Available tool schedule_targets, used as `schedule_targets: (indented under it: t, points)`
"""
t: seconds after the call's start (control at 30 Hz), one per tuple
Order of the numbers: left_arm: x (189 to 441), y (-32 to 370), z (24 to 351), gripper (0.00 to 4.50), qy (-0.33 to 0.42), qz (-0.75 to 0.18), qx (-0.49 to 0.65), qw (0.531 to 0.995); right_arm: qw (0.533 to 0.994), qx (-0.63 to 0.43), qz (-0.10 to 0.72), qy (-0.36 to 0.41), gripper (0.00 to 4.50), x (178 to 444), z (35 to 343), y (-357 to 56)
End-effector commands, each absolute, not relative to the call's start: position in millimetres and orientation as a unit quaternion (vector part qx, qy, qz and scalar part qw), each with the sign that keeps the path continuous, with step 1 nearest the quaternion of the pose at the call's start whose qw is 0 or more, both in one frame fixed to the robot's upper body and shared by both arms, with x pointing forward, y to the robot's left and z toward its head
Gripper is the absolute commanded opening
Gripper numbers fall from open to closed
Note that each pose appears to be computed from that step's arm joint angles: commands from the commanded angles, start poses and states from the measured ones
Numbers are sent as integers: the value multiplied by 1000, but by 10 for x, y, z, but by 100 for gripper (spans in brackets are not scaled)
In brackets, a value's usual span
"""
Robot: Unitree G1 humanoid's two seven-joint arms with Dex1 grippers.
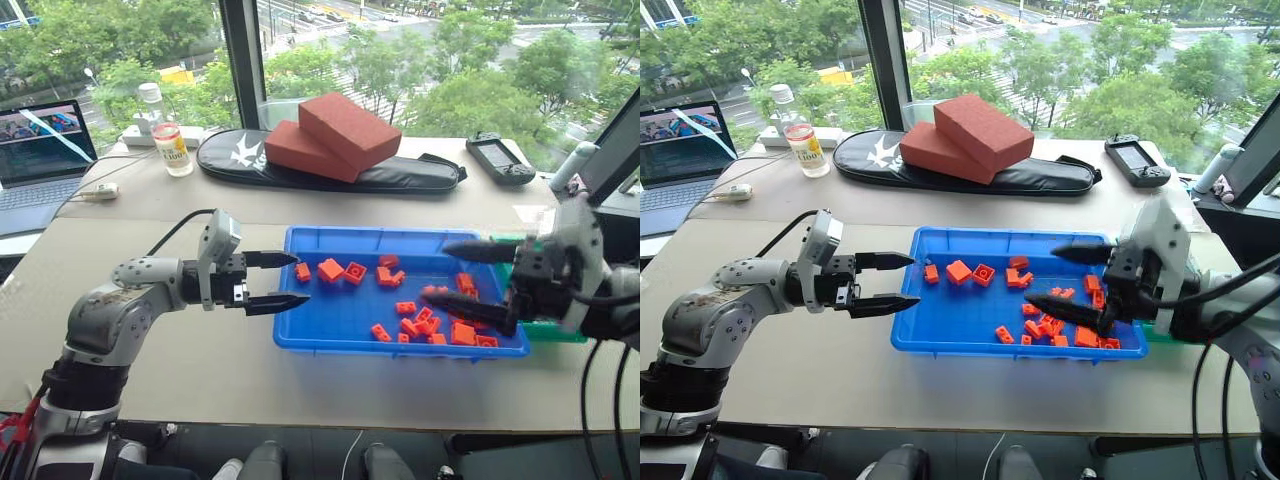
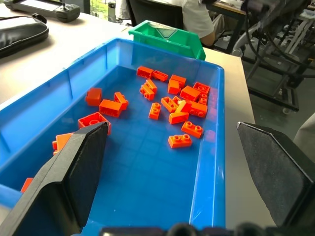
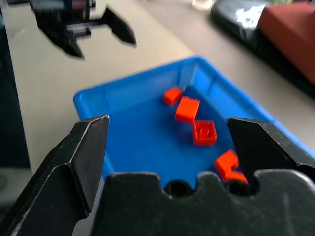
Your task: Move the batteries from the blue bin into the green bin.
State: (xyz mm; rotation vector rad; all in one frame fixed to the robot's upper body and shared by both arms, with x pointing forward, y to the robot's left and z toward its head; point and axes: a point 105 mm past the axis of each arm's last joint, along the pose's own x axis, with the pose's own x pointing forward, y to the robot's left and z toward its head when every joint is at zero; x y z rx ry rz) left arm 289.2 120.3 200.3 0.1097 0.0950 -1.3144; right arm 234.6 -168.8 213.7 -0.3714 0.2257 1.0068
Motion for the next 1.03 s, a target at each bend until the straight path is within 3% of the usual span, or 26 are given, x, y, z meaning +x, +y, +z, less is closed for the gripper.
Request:
schedule_targets:
  t: [0.03,0.27,1.03]
  points:
    - [2870,1215,2100,450,22,-611,60,789,859,-203,460,91,446,2412,2090,-1720]
    - [2872,1161,2095,450,23,-620,59,782,868,-204,442,99,446,2479,1909,-1810]
    - [2841,1146,2075,450,28,-633,63,771,874,-193,437,86,446,2501,1938,-1851]
